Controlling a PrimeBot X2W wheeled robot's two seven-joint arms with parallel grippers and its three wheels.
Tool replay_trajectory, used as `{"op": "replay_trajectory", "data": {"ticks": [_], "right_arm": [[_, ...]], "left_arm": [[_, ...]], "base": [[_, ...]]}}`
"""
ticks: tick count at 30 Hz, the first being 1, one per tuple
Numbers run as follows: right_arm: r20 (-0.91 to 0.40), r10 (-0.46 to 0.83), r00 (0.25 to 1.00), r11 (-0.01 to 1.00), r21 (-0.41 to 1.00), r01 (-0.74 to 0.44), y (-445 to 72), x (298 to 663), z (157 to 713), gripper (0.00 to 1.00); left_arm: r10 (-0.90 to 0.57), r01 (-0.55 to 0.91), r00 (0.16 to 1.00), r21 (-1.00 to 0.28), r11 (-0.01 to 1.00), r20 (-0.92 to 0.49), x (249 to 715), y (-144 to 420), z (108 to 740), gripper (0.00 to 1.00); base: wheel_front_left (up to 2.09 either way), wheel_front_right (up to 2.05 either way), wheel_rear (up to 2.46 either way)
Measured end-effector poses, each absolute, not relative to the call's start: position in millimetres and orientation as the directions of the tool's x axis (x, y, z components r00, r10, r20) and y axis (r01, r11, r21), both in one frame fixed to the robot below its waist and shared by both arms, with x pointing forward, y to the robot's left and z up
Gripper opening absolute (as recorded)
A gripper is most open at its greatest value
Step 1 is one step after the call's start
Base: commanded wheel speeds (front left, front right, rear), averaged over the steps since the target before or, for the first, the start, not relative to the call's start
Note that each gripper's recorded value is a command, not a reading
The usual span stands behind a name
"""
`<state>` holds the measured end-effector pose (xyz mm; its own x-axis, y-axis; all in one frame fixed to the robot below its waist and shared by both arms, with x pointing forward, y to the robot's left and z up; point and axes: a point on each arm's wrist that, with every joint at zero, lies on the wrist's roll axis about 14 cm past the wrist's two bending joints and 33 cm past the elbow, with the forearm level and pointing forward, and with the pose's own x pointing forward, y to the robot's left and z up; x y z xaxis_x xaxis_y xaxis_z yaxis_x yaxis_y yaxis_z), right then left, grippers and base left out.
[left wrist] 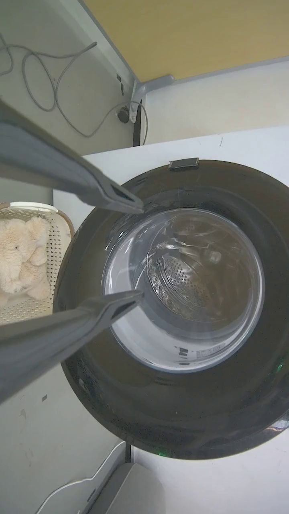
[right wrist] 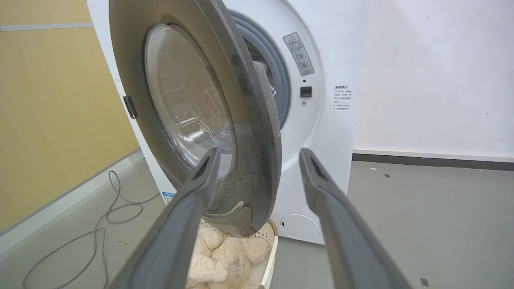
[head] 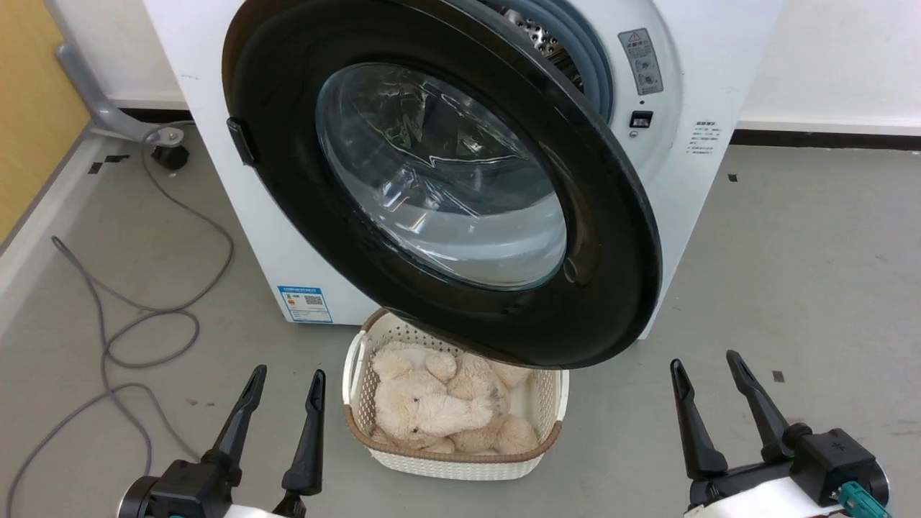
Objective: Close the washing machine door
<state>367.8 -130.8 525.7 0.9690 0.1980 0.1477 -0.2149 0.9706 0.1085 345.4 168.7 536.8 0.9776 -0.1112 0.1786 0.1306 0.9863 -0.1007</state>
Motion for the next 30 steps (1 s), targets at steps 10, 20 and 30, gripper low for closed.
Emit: {"op": "replay_trajectory", "data": {"ticks": [10, 20, 30], "right_arm": [[0.162, 0.290, 0.943, 0.948, 0.087, -0.307, -102, 375, 530, 0.00], [0.125, 0.497, 0.859, 0.868, -0.066, -0.493, -75, 421, 523, 0.00], [0.102, 0.497, 0.862, 0.868, -0.089, -0.489, -93, 499, 518, 0.00]], "left_arm": [[-0.101, 0.119, 0.977, -0.087, 0.989, 0.190, 355, 170, 541, 1.00], [-0.098, 0.114, 0.985, -0.110, 0.987, 0.141, 371, 171, 524, 1.00], [-0.052, 0.062, 0.995, -0.107, 0.992, 0.087, 386, 185, 506, 1.00]], "base": [[0.00, 0.00, 0.00], [0.00, 0.00, 0.00], [0.00, 0.00, 0.00]]}}
